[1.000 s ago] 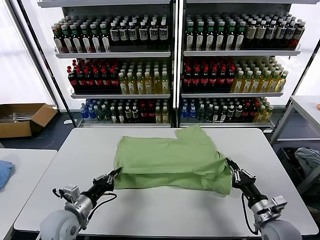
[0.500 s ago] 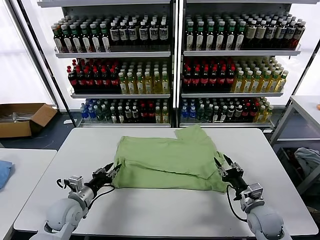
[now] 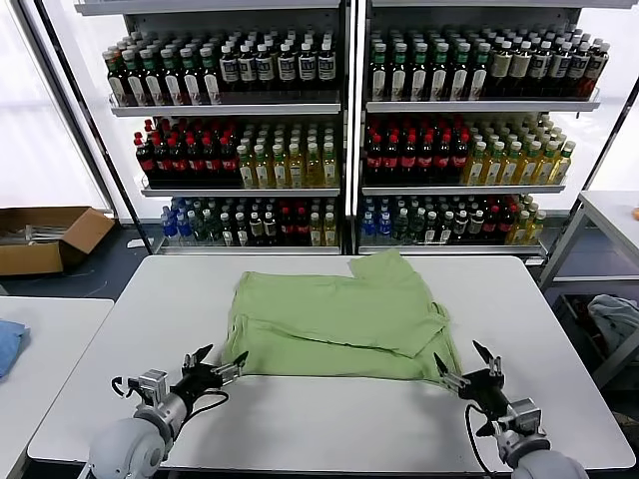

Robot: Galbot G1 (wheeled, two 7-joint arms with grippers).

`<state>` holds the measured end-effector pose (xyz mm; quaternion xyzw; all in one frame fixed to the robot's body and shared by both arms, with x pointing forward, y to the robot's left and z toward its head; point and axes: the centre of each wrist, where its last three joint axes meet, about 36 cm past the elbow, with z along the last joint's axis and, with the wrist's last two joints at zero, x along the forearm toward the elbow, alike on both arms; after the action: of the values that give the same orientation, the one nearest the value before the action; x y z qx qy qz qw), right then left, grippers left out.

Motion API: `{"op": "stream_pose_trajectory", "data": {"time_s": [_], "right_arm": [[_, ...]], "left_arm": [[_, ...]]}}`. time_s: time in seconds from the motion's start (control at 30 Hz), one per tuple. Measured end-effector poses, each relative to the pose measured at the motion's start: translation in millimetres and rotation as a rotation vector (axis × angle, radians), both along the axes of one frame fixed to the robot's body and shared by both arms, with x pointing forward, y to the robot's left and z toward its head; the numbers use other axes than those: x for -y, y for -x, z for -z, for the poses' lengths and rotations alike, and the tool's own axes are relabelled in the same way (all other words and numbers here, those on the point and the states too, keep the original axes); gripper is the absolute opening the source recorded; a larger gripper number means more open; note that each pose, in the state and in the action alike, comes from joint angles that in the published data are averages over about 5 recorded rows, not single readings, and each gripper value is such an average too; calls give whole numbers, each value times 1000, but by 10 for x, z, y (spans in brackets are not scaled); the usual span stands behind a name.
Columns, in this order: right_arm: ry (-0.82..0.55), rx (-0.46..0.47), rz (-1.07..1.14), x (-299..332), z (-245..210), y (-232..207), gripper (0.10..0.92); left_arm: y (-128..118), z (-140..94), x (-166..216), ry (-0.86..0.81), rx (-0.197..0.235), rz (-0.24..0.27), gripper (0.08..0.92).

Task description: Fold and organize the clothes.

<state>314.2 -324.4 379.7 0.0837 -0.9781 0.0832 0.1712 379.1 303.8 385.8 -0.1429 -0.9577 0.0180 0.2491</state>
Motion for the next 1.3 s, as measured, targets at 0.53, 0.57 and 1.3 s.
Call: {"op": "stream_pose_trajectory", "data": {"time_s": [0.53, 0.57, 1.3], "right_arm": [[-48, -56, -2, -110, 127, 81, 238], [-51, -57, -2, -111, 132, 81, 203], [-76, -78, -54, 21, -113, 565, 106]], "left_arm": [[62, 117, 2, 11, -32, 5, 411], [65, 121, -1, 12, -33, 5, 385], [612, -9, -65, -3, -48, -28, 92]]}}
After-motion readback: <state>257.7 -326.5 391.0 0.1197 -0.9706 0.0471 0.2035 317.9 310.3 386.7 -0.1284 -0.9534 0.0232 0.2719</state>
